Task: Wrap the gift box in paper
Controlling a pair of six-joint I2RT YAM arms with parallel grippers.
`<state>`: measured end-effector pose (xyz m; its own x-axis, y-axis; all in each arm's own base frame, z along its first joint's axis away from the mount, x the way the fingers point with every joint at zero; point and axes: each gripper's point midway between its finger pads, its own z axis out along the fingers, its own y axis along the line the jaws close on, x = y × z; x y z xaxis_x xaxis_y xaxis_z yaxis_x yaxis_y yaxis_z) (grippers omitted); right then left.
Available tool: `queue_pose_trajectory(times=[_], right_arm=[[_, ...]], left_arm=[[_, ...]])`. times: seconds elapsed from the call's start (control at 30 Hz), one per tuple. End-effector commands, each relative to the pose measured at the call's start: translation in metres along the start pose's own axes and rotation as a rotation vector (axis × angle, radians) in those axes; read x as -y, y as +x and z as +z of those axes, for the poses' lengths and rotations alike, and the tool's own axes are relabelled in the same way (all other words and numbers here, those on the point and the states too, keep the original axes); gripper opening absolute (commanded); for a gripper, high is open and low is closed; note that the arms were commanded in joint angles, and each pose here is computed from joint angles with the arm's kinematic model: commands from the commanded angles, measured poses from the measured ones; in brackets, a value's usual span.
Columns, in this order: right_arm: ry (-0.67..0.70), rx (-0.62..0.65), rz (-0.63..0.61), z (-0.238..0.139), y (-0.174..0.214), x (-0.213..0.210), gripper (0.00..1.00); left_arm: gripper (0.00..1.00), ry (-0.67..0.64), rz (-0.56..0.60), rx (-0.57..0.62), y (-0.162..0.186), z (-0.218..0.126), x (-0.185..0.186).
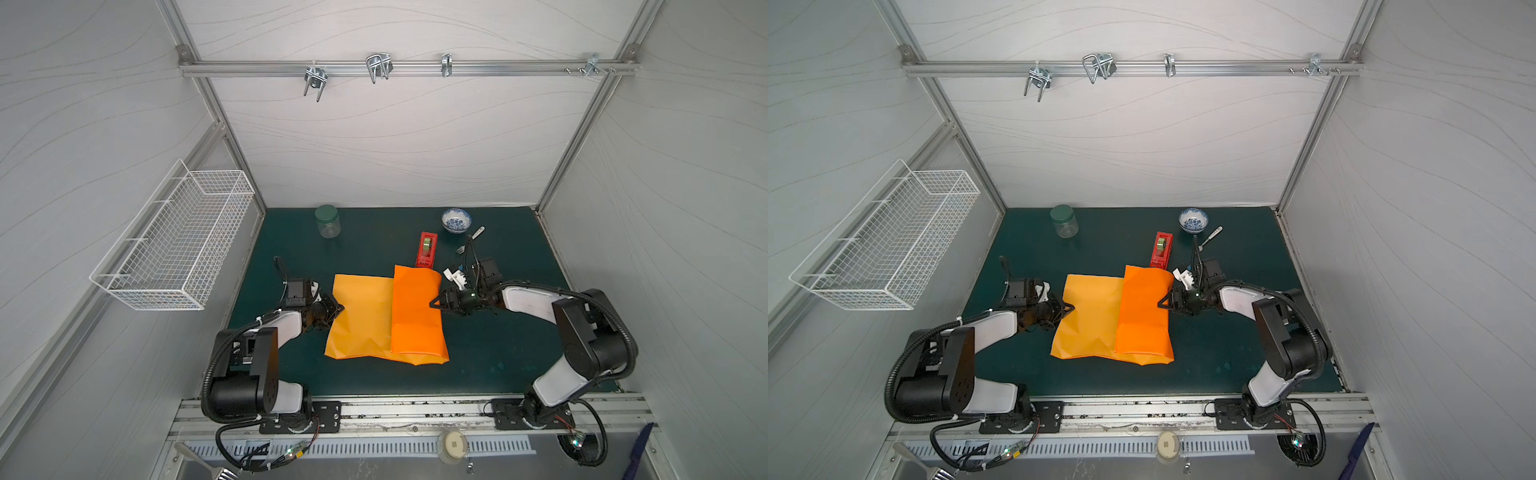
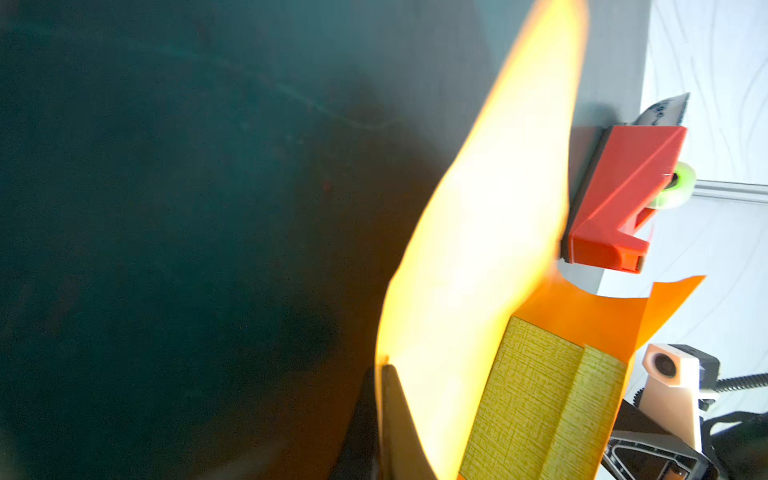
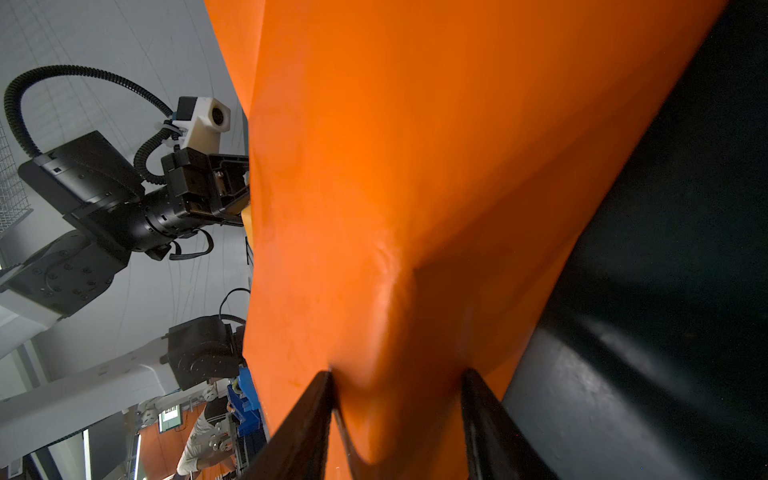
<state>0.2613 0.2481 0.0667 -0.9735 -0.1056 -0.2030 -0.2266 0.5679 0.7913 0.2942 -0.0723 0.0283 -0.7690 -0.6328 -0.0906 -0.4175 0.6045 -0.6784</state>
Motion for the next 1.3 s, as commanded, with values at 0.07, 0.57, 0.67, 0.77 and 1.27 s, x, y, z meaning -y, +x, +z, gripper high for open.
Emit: queue_pose_trajectory(times=[0.07, 0.57, 0.67, 0.77, 1.27], right_arm=[[0.18, -0.076, 0.098, 0.012, 0.033, 0.047, 0.49], [0.184, -0.077, 0.095, 0.013, 0.032, 0.046, 0.49], [0.185, -0.077, 0.096, 0.013, 0.032, 0.047, 0.49], [0.189, -0.076, 0.094, 0.013, 0.032, 0.047, 0.49], [0.201, -0.085, 0.087, 0.014, 0.033, 0.047, 0.49]], left_arm=[[0.04, -0.039, -0.012, -0.006, -0.001, -0.011, 0.011], [0.02, 0.085, 0.103, -0.025, 0.004, -0.051, 0.079], [0.02, 0.126, 0.121, -0.042, 0.014, -0.053, 0.096], [0.02, 0.155, 0.151, -0.059, 0.023, -0.052, 0.112], [0.0, 0.211, 0.27, -0.106, 0.046, -0.054, 0.156]])
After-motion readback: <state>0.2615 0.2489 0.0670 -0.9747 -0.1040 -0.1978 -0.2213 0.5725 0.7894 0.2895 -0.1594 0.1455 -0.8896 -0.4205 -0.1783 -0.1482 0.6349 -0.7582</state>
